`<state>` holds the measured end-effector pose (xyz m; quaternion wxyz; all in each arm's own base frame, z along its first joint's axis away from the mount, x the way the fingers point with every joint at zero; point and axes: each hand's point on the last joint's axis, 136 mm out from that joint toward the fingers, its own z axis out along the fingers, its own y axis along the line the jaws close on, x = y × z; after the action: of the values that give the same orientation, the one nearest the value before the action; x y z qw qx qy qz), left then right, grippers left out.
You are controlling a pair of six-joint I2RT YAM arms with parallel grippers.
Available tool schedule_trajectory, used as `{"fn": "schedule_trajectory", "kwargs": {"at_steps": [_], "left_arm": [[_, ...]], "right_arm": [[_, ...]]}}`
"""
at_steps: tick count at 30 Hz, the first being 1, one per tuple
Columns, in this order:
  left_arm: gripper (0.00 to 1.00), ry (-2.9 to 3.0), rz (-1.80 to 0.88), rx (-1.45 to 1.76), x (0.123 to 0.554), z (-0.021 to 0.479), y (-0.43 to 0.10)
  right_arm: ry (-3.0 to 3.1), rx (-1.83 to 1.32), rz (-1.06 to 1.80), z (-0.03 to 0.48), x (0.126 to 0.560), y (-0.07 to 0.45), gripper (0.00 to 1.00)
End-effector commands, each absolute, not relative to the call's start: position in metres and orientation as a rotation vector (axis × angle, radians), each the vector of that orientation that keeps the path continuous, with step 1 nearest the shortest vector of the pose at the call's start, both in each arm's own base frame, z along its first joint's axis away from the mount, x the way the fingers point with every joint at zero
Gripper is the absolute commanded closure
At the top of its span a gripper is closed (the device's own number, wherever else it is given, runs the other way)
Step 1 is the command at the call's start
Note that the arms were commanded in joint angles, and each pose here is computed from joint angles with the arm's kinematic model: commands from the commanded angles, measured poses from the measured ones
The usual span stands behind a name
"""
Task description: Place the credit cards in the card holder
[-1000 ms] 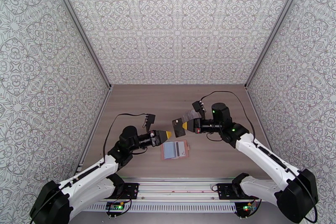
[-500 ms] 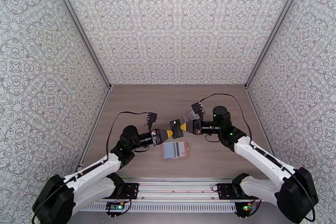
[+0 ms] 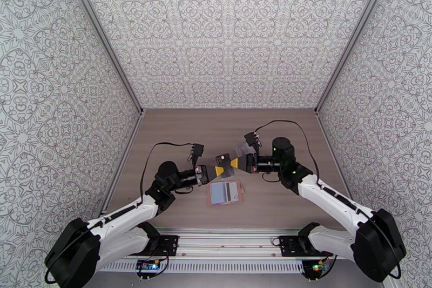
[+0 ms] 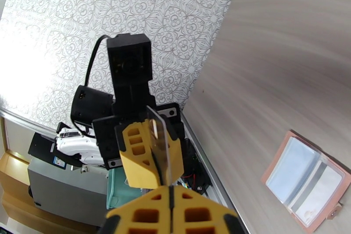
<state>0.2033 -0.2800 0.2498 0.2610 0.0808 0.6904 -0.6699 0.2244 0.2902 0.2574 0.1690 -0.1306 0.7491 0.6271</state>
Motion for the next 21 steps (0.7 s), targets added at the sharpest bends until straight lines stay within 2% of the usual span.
{"fn": "schedule_trajectory", "kwargs": {"at_steps": [1, 5, 9, 16, 21], "left_arm": [[1.00, 1.841, -1.855, 0.267, 0.194, 0.259, -0.280], [1.00, 1.862, -1.864, 0.280, 0.188, 0.258, -0.280], [1.00, 1.887, -1.861, 0.288, 0.184, 0.255, -0.278], [1.00, 1.943, -1.859, 0.308, 0.179, 0.248, -0.280], [1.00, 1.958, -1.864, 0.312, 0.178, 0.244, -0.282]], "right_arm": [[2.086, -0.492, 1.851, 0.259, 0.208, 0.295, 0.79], [2.046, -0.561, 1.876, 0.263, 0.200, 0.295, 0.77], [2.027, -0.608, 1.879, 0.264, 0.194, 0.293, 0.83], [2.034, -0.641, 1.878, 0.260, 0.191, 0.294, 0.85], [2.039, -0.644, 1.882, 0.258, 0.190, 0.294, 0.91]]}}
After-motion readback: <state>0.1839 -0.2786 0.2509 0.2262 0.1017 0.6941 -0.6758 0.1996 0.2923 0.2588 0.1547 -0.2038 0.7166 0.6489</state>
